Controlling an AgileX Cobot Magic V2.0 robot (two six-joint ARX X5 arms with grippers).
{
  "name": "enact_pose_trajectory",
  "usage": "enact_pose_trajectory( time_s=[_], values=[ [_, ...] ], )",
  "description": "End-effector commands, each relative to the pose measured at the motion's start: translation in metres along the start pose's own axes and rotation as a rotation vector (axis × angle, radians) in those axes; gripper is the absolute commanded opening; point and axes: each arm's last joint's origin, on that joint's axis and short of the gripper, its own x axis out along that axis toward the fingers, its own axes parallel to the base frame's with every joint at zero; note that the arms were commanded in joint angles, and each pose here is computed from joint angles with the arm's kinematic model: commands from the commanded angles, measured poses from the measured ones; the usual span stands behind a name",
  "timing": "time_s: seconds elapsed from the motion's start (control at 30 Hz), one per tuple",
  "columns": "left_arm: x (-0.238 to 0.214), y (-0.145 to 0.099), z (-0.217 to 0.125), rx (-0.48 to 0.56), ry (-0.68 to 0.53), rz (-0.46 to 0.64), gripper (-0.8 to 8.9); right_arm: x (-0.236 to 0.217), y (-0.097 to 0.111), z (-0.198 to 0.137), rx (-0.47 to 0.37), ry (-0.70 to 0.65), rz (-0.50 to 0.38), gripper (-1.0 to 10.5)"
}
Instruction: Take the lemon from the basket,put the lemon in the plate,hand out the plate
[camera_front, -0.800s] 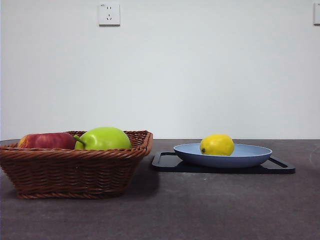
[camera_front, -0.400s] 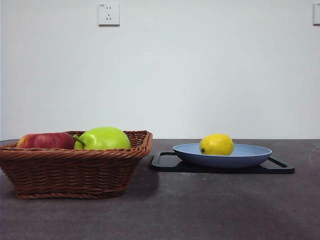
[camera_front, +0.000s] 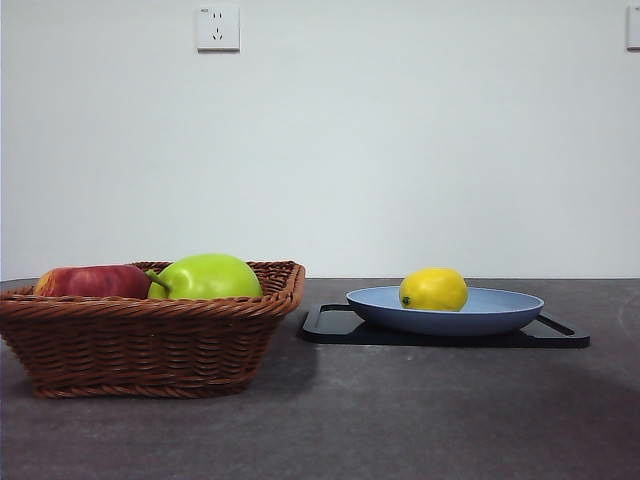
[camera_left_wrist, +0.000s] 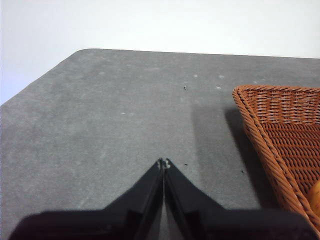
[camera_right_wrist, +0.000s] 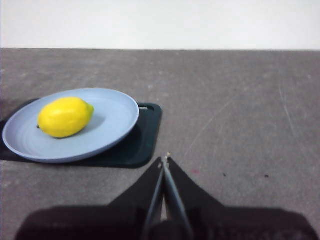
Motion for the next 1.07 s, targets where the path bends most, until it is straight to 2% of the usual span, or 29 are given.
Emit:
enact_pose_trajectory(
  time_s=[0.03, 0.23, 0.4, 1.07],
  values=[
    [0.001, 0.0, -0.002, -0.006, -0.005, 0.005, 0.08, 0.0, 0.0, -0.003, 0.018, -0.02, 0.014, 0.0],
    [0.001, 0.0, -0.002, -0.006, -0.004, 0.005, 0.08, 0.001, -0.001, -0.01, 0.031, -0.021, 0.009, 0.0],
    [0.001, 0.0, -0.002, -0.006, -0.004, 0.005, 0.08, 0.001, -0.002, -0.016, 0.039, 0.002, 0.047, 0.0],
    [0.001, 0.0, -0.002, -0.006, -0.005, 0.005, 0.08, 0.001, -0.003, -0.014, 0.05, -0.013, 0.029, 0.0]
  ],
)
